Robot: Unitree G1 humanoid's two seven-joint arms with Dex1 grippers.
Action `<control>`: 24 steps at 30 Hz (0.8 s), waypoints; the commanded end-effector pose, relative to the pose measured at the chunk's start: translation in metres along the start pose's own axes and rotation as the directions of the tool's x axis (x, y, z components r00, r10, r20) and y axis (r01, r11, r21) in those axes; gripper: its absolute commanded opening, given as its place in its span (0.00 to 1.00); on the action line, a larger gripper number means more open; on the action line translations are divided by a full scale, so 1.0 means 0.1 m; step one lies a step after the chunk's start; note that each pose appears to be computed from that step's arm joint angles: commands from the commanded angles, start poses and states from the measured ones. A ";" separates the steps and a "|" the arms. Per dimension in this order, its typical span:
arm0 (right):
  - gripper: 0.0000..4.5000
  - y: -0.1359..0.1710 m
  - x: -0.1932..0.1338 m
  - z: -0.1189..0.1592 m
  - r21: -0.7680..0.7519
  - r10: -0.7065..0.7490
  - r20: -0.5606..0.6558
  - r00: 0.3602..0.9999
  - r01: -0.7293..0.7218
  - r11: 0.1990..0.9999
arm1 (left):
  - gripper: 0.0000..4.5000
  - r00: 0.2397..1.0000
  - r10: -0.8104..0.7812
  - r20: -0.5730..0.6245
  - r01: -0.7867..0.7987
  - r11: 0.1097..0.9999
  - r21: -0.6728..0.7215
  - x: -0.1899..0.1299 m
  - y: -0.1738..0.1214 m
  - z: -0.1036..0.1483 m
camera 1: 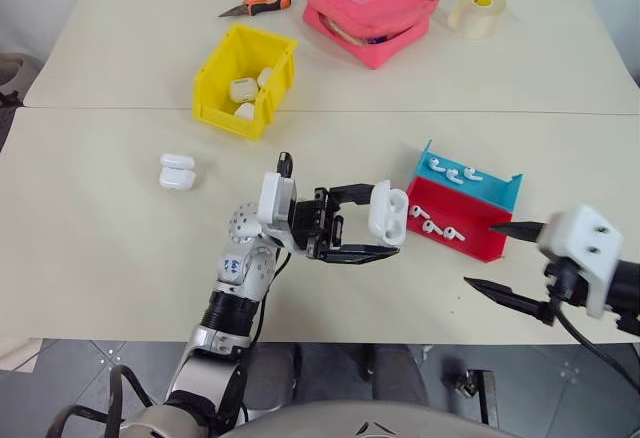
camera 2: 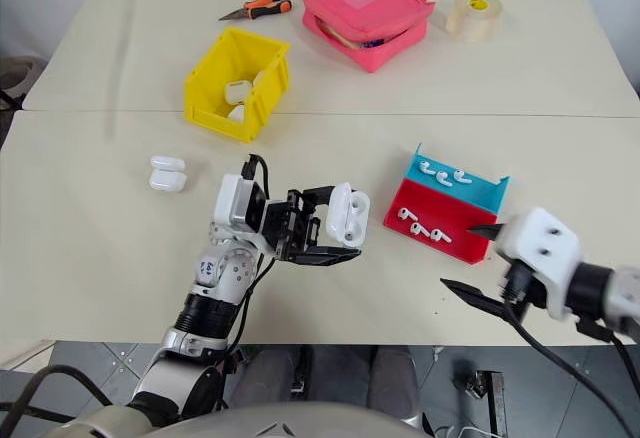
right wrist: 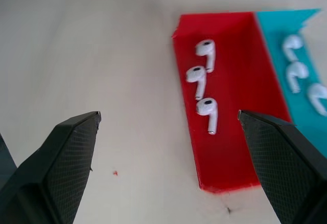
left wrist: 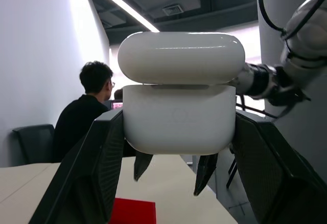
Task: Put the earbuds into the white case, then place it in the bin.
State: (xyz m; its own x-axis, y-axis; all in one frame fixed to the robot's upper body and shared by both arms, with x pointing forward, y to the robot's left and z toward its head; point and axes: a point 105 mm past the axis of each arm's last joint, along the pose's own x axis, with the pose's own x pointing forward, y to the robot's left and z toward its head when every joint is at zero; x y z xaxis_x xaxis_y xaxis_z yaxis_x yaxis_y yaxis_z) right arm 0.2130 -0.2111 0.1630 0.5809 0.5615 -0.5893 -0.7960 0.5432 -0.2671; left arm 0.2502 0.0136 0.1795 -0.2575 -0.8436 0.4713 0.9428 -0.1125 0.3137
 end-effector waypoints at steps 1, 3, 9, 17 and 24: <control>1.00 -0.07 0.14 -0.01 0.017 0.034 -0.083 0.996 -0.033 0.999 | 0.62 1.000 0.004 -0.016 -0.004 1.000 0.029 -0.01 -0.02 0.02; 1.00 -0.11 0.23 -0.02 -0.018 0.043 -0.127 0.991 -0.046 0.999 | 0.62 1.000 0.006 -0.025 -0.005 0.999 0.032 -0.03 -0.04 0.01; 1.00 -0.23 0.39 -0.05 -0.050 0.039 -0.213 0.976 -0.051 0.997 | 0.62 0.999 0.018 -0.031 -0.017 0.999 0.038 -0.04 -0.07 0.01; 0.92 -0.35 0.49 -0.05 -0.102 0.014 -0.272 0.962 -0.043 0.994 | 0.62 0.999 0.030 -0.033 -0.029 0.999 0.035 -0.06 -0.08 -0.01; 0.51 -0.36 0.54 -0.05 -0.112 0.028 -0.288 0.957 -0.062 0.992 | 0.62 0.999 0.033 -0.030 -0.032 0.999 0.030 -0.07 -0.07 -0.03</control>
State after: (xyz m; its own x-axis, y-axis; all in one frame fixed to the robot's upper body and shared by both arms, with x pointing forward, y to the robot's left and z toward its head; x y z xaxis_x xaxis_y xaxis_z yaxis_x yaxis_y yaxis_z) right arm 0.2698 -0.2042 0.1339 0.4754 0.3753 -0.7957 -0.8466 0.4410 -0.2979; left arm 0.2497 0.0199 0.1671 -0.2006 -0.8699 0.4505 0.9541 -0.0691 0.2914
